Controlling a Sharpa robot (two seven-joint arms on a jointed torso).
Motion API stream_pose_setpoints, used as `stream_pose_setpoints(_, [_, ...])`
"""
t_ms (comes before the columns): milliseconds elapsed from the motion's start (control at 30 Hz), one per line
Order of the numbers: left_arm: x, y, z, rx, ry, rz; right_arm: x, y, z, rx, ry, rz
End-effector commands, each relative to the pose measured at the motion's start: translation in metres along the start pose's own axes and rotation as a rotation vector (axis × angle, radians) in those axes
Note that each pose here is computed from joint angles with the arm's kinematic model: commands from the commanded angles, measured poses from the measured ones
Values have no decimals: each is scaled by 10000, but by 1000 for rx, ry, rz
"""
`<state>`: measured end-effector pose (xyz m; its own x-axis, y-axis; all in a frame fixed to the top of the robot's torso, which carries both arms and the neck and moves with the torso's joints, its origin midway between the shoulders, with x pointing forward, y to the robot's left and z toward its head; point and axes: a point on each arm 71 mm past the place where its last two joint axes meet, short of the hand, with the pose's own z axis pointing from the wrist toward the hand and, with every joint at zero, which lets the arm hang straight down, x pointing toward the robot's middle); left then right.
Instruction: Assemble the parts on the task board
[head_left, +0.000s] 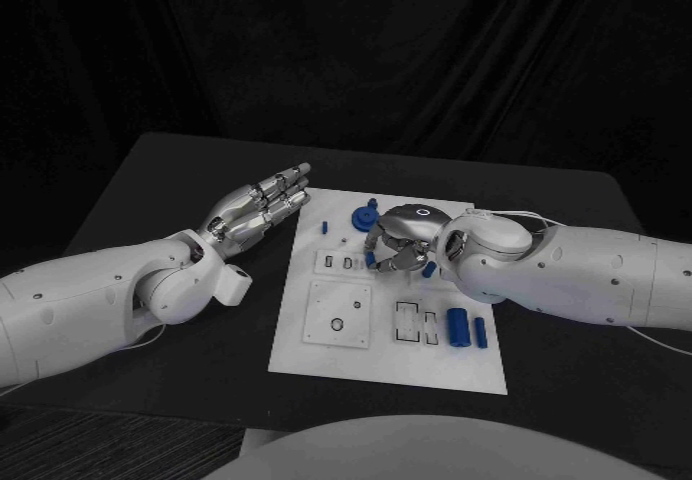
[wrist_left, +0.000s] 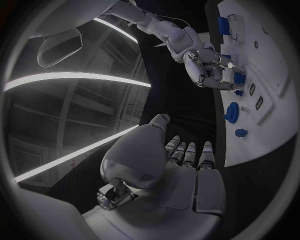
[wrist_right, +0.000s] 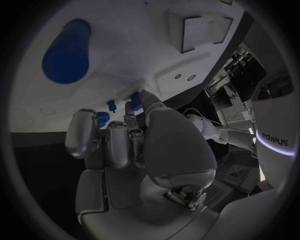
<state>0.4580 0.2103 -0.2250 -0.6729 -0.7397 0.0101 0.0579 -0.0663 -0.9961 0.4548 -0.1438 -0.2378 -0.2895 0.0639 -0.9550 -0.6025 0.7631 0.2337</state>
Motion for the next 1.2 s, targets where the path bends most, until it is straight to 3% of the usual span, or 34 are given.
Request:
stream_pose_setpoints(33, [25,-6,10,11,18,-12,26,-16,9,25,18,-5])
stream_pose_setpoints(900, [21,4,18,6,31,-20,66,-37,24,23,42,-8])
stream_pose_setpoints(1033, [15,4,17,6,29,-18,51,-47,4,19,21,-5])
stream_pose_setpoints(1200, [-3,-1,-14,0,18,-13,-2,-49,-67,7,-44,5])
